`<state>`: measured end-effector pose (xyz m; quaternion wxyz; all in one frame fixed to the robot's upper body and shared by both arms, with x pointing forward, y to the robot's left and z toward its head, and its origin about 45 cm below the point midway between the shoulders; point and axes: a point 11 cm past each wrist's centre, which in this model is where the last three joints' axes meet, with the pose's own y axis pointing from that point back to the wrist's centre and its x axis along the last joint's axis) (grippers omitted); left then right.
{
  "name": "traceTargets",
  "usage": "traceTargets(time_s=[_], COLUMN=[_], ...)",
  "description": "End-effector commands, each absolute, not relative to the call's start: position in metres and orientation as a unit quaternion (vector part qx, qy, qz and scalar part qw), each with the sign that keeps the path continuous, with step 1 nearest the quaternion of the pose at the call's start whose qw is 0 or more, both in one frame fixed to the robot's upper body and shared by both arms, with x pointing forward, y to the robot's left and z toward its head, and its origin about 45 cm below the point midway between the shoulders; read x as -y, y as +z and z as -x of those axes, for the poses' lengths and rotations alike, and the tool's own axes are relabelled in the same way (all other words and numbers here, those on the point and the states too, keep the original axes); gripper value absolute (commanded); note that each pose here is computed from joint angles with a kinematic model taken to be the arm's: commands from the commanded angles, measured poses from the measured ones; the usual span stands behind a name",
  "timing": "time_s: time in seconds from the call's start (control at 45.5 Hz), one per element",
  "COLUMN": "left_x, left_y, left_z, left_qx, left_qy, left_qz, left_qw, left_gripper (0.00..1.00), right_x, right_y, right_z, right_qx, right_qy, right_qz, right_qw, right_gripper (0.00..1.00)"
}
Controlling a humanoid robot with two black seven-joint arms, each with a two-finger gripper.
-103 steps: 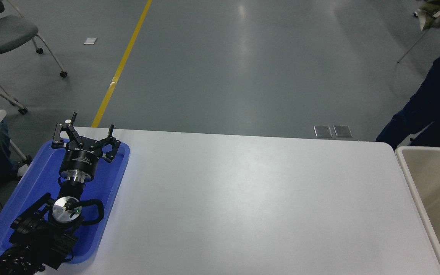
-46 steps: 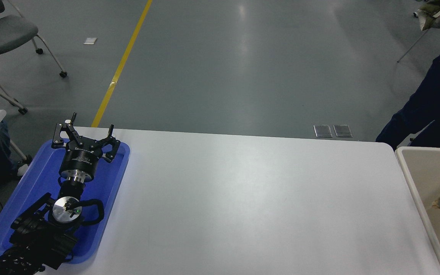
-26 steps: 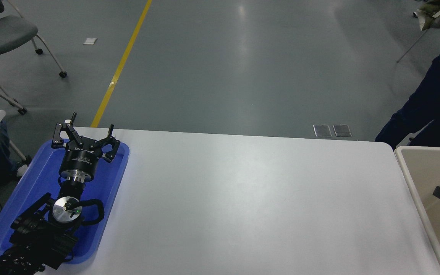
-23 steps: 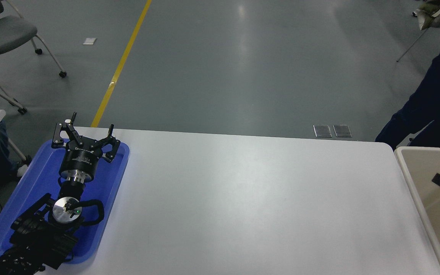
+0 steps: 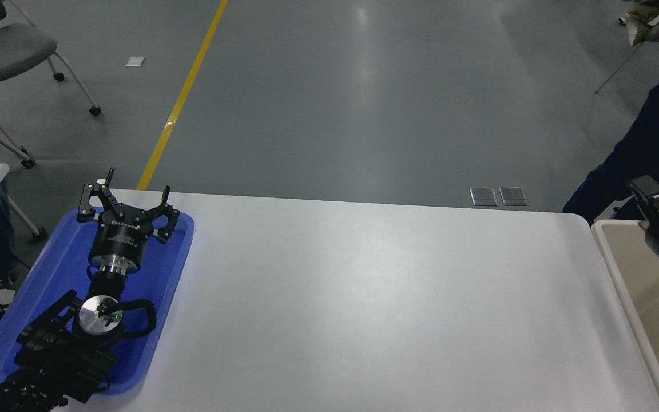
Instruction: Pick up paper ball place in dustbin
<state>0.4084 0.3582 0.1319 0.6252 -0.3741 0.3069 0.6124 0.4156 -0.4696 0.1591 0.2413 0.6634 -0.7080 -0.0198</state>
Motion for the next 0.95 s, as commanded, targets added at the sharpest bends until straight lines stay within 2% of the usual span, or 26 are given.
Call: traceTargets(time_s=[0.0,0.11,0.44,0.615,0.923], left_x=[-0.3582,-0.3583,-0.3583,-0.3584,-0.3581], left_y=[0.1319,0.132,0.132,0.1319,0.1324], left_z=[-0.4084,-0.4084,-0.4084,-0.4084,-0.409], left_qx=[-0.307,-0.307,-0.307,-0.307,-0.307], left_qy=[0.612,0.612,0.612,0.613,0.612], left_qz=[0.374,0.374,0.374,0.374,0.374], left_qw=[0.626,0.625,0.625,0.625,0.626], left_gripper=[1.0,1.0,1.0,1.0,1.0], right_x=[0.388,0.351,0.297,0.285,0.284], right_y=[0.178,0.166,0.138,0.121,0.11], right_z=[-0.439,-0.439,-0.423,-0.407,-0.385], right_qx=[0.69,0.672,0.61,0.588,0.544], right_qy=[-0.105,-0.191,-0.306,-0.341,-0.358], right_qz=[-0.715,-0.714,-0.708,-0.704,-0.722], right_qw=[0.048,-0.054,-0.182,-0.206,-0.235], right_gripper=[1.0,1.0,1.0,1.0,1.0])
